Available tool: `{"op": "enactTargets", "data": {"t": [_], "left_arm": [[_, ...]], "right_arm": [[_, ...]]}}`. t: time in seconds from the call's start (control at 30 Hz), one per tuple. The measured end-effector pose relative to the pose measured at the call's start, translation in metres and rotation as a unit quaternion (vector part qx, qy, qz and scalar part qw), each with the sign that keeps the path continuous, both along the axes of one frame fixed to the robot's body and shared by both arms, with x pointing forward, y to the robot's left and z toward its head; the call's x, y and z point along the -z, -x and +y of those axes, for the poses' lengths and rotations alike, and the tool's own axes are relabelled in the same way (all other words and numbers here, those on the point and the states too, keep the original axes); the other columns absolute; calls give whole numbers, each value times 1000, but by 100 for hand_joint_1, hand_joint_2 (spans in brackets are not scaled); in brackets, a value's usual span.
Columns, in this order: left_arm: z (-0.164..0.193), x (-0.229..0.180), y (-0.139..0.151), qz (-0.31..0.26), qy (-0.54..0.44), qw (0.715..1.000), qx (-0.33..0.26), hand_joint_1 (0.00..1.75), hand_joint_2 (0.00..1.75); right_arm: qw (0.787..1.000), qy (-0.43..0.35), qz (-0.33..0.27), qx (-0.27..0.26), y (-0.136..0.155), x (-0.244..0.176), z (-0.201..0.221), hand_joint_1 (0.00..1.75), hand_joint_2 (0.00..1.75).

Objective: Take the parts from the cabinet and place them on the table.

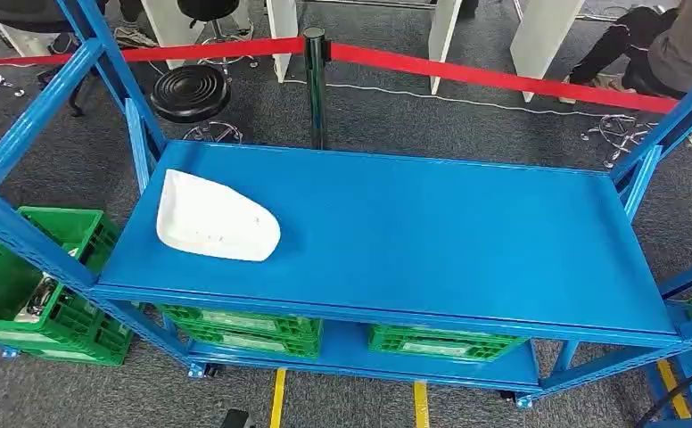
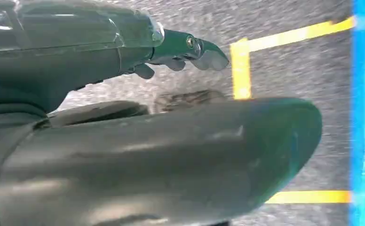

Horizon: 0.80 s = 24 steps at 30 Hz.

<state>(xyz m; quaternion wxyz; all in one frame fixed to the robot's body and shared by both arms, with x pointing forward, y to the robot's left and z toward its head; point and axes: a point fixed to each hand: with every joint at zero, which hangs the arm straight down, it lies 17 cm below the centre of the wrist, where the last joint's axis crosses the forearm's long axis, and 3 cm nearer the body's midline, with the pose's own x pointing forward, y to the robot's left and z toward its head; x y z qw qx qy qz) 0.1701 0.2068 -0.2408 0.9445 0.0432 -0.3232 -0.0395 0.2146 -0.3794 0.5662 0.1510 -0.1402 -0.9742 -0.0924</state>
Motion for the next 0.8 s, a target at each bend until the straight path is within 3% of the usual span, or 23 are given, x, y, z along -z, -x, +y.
{"op": "enactTargets", "data": {"t": [0.23, 0.8], "left_arm": [[1, -16, -20, -67, 14, 998, -13, 0, 175], [0, -16, -22, -67, 17, 997, -21, 0, 175]], "right_arm": [[1000, 11, 12, 13, -2, 27, 12, 175, 175], [999, -14, 48, -15, -13, 49, 27, 175, 175]]}}
